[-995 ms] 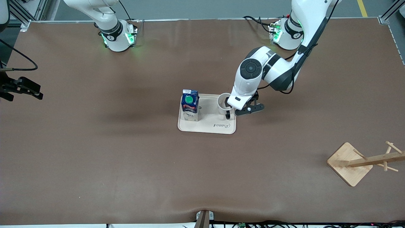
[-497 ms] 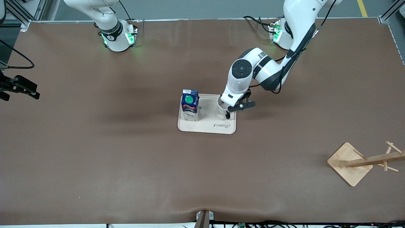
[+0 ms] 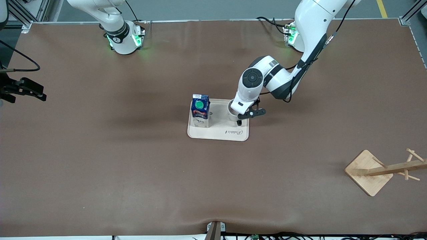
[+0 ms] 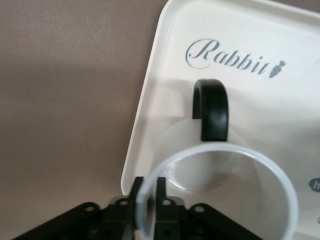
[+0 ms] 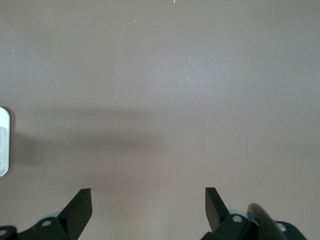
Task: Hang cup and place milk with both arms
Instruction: 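Lower the left gripper onto the white mug handle and grasp it, then lift the mug with the left gripper toward the wooden stand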
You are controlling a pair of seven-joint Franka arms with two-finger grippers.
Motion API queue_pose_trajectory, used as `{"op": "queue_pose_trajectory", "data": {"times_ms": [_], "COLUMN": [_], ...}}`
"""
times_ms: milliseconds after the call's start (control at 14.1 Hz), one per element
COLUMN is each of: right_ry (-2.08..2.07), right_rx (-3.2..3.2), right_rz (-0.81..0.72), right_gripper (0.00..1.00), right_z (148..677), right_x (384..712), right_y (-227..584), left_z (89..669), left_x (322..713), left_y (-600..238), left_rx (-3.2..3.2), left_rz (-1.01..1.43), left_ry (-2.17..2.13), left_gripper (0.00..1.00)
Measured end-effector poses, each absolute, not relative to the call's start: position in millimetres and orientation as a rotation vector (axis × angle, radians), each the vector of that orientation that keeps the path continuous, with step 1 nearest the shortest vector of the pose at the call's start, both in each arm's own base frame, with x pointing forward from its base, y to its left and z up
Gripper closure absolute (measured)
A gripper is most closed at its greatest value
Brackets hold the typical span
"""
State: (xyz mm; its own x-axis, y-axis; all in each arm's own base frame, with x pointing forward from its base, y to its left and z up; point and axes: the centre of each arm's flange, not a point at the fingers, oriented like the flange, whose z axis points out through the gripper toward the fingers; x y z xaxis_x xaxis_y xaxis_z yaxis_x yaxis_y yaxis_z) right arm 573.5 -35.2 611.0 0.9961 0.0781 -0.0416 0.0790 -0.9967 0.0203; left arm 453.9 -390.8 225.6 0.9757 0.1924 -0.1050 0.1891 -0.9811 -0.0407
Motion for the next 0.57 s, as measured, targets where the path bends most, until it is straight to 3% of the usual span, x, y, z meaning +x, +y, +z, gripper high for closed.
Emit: {"op": "queue_pose_trajectory", "data": {"times_ms": [71,355,569], "right_ry": [0.130,0.120,0.122], "right_rx": [3.117,3.118,3.118], "right_rz": [-0.096,-0.208,-0.239], "right_gripper": [0.00,0.00,0.00], "right_z": [607,597,603], "right_x": [573,568,564], "right_y": [-32,-35,-34], "left_z": [229,255,316], "left_x": [456,476,507], "left_y": [-392,-394,-376], "left_rx": [-3.098,-3.127,-3.124], "left_rz": [0.161,0.097,0.007], "left_ry": [-0.302,-0.333,-0.399], "left_gripper": [0.95,0.95,0.95]}}
